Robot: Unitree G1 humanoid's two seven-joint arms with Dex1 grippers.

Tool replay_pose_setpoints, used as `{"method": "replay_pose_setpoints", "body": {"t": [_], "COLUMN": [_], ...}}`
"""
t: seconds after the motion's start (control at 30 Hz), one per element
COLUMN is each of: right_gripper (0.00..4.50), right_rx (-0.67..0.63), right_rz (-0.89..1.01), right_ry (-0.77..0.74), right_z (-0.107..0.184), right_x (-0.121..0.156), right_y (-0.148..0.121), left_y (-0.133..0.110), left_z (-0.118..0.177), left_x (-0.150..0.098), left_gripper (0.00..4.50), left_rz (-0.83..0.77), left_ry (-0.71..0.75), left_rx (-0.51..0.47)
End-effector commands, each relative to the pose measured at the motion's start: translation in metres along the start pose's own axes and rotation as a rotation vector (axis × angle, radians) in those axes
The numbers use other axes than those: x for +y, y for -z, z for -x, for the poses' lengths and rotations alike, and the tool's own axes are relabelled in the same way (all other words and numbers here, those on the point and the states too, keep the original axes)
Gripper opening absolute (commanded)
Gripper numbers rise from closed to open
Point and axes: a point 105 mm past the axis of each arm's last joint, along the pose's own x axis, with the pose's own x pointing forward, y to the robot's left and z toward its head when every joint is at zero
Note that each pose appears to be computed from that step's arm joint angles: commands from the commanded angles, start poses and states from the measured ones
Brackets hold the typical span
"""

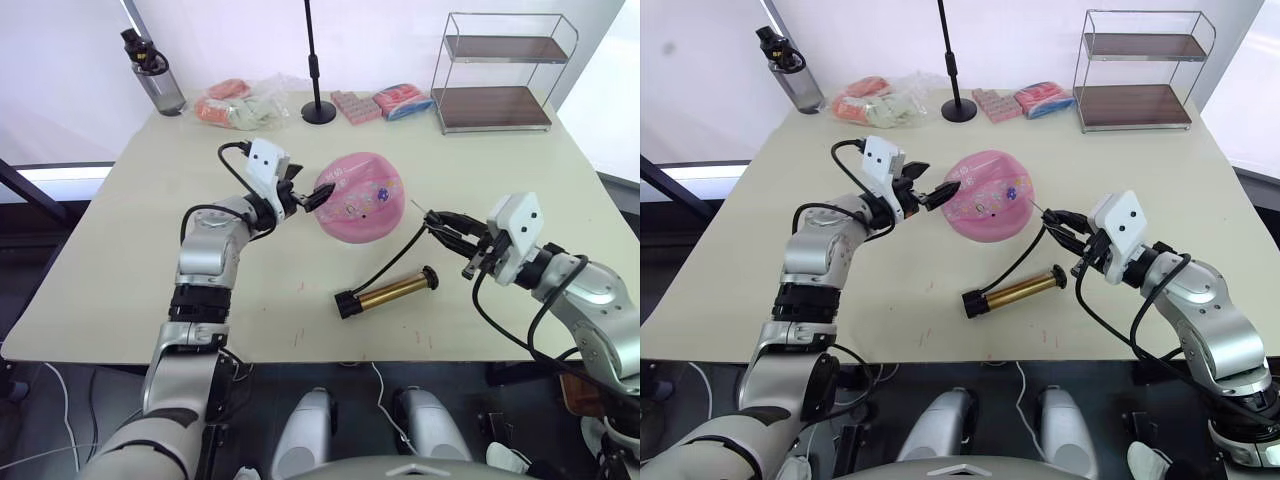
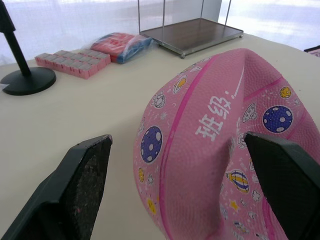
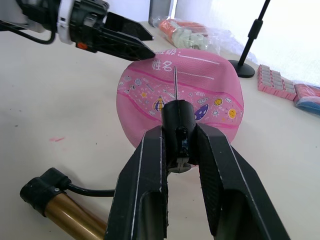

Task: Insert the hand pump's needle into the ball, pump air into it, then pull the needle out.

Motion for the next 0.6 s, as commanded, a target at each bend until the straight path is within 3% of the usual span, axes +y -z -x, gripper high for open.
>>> {"method": "replay_pose_setpoints", "body": {"t": [0.03,0.23,0.27,0.33,0.4,0.43,0.53,0.6], "right_gripper": [0.32,0.32,0.32,0.32,0.32,0.32,0.32,0.32], "right_rx": [-0.046,-0.034,-0.030,-0.020,0.003,0.013,0.042,0.055], "right_rz": [0.040,0.029,0.027,0.022,0.018,0.010,-0.013,-0.022], "right_ry": [0.000,0.000,0.000,-0.002,-0.006,-0.008,-0.012,-0.012], "right_z": [0.000,-0.002,-0.002,-0.002,-0.003,-0.004,-0.006,-0.009], "right_x": [0.000,0.002,0.003,0.004,0.004,0.005,0.007,0.007], "right_y": [-0.014,-0.012,-0.011,-0.010,-0.006,-0.004,0.000,0.000], "left_y": [-0.007,0.002,0.003,0.005,0.006,0.006,0.007,0.007], "left_z": [-0.004,-0.008,-0.009,-0.009,-0.010,-0.011,-0.012,-0.013], "left_x": [-0.001,0.003,0.004,0.005,0.005,0.005,0.004,0.004], "left_gripper": [4.48,4.48,4.08,3.82,2.98,2.78,1.41,0.86], "left_rz": [-0.064,-0.049,-0.047,-0.044,-0.033,-0.029,-0.032,-0.035], "left_ry": [0.033,0.040,0.040,0.041,0.041,0.043,0.049,0.047], "left_rx": [-0.016,-0.005,-0.003,-0.002,-0.007,-0.010,-0.012,-0.017]}}
